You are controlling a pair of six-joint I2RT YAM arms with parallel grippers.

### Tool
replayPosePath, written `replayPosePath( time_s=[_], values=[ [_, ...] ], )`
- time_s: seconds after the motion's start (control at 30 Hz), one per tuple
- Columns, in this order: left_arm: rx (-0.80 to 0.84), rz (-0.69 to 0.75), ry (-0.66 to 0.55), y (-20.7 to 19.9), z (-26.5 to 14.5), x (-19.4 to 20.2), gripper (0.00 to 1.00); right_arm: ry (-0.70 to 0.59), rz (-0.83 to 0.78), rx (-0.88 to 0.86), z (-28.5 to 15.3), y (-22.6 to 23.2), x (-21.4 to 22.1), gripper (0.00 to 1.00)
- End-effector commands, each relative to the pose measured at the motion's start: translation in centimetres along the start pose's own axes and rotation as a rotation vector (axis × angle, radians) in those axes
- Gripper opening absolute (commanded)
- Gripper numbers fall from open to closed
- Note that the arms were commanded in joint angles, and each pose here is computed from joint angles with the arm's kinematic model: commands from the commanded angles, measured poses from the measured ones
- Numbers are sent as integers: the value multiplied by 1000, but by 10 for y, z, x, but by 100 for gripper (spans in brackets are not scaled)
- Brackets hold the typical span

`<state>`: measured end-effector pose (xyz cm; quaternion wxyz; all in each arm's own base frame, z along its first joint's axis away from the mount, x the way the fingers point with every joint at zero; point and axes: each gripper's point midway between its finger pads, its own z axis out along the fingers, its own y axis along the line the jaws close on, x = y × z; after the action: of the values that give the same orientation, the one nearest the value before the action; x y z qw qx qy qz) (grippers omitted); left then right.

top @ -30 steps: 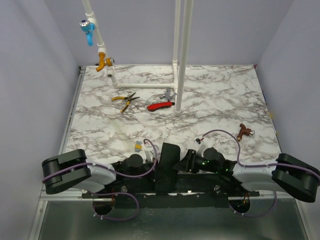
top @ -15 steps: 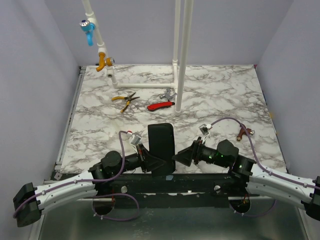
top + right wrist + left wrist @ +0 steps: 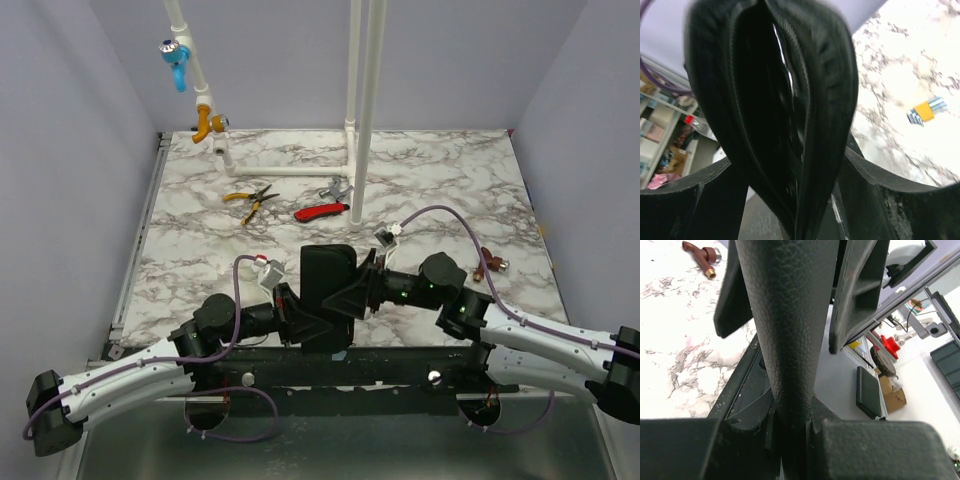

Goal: Sort the hair-cutting tools
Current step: Zip the hairdressing tool bag at the center of the board.

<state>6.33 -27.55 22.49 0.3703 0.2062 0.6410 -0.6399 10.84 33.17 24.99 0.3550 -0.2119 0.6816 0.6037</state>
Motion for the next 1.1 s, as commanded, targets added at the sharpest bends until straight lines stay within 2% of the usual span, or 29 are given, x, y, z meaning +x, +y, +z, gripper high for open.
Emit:
replayPosePath(
  time_s=[0.0,0.07,0.1,0.27,0.37,0.4,0.47,0.57,0.77,0.9,1.0,1.07],
  values=[
    [118,74,-16,-34,6,-23,0,-65,-15,-133,7,29,-33,62],
    [108,78,-8,-34,9,-25,0,-75,22,-173,10,34,-39,48],
    [100,79,-7,-33,10,-26,5,-79,31,-197,11,38,-41,44],
    [42,104,-32,-26,12,-36,57,-89,68,-235,13,46,-46,21],
    [50,117,-57,-25,9,-38,93,-111,80,-256,10,51,-52,10],
    [58,115,-67,-25,7,-36,98,-120,84,-269,9,53,-54,6],
    [92,109,-100,-26,3,-34,99,-142,89,-295,7,58,-59,1],
    [156,103,-142,-32,-2,-33,99,-168,83,-331,3,63,-62,1],
    [238,88,-148,-43,-7,-28,98,-187,73,-409,3,70,-62,1],
    [272,87,-161,-53,-9,-35,82,-188,74,-425,7,68,-61,1],
    [280,84,-152,-59,-7,-38,80,-191,76,-412,10,63,-60,1],
    [274,82,-137,-58,-4,-38,70,-191,78,-402,14,59,-60,1]
  ],
)
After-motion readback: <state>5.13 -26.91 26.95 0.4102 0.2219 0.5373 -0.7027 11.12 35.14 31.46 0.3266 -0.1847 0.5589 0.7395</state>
